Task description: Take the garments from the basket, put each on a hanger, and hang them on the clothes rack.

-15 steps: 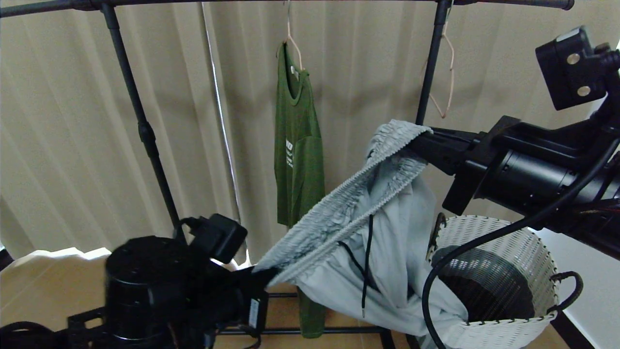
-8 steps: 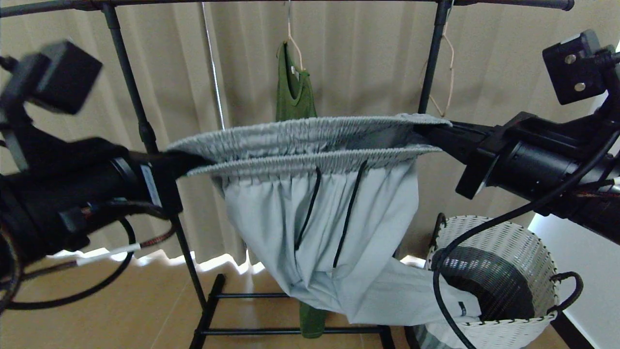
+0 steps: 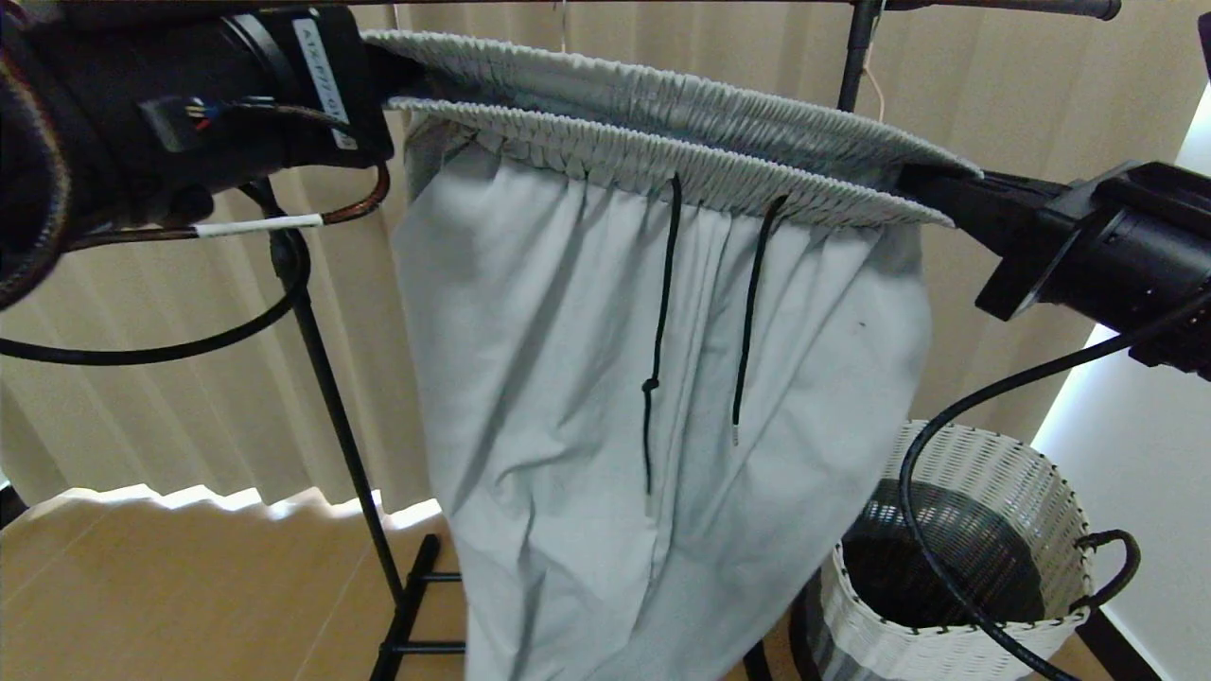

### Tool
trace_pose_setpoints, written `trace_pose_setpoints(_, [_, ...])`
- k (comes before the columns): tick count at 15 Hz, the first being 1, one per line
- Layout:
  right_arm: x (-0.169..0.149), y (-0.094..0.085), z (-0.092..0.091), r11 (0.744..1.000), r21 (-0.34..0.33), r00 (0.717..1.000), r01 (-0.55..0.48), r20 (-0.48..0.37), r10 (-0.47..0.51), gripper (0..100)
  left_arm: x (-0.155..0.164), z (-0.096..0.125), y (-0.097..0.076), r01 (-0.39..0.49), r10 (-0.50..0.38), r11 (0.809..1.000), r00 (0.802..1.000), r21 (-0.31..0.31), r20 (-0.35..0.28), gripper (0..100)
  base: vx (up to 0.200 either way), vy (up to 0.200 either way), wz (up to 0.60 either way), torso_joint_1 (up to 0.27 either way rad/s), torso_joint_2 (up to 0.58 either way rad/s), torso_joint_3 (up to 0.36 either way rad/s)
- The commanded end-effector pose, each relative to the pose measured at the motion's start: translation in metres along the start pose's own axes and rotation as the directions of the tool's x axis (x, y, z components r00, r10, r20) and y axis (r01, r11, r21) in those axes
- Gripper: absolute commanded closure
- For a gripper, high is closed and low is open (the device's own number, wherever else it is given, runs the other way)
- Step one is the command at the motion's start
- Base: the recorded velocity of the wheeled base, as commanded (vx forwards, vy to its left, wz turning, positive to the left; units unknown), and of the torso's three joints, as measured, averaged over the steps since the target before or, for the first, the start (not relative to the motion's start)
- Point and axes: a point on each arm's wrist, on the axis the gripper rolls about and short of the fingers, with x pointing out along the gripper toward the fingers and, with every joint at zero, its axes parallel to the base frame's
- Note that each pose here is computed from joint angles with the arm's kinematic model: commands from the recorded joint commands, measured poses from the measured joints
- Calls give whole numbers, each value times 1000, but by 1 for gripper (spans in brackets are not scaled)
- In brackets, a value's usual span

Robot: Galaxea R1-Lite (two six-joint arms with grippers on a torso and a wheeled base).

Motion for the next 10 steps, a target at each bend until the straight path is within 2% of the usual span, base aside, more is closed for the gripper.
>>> trace_pose_setpoints(1, [-3,0,-7,1000,0,1000,0,-22,0,100,19,-22,-12,24,-24,1000,997,7,-73,100,0,0,0,0,0,0])
trace_pose_setpoints(3, [-5,1,-15,1000,-1,999,0,-51,0,100,16,-41,-20,55,-52,998,989,17,-137,100,0,0,0,0,0,0])
trace_pose_setpoints(5, [-4,1,-11,1000,-1,999,-1,-38,1,100,13,-52,-22,63,-57,998,982,30,-179,100,0,0,0,0,0,0])
trace_pose_setpoints(8, [4,0,1,1000,1,1000,0,5,0,100,5,-44,-16,16,-9,999,985,39,-170,100,0,0,0,0,0,0])
trace_pose_setpoints(10, [11,0,1,1000,2,1000,0,5,0,100,-4,-41,-14,16,-9,999,985,38,-173,100,0,0,0,0,0,0])
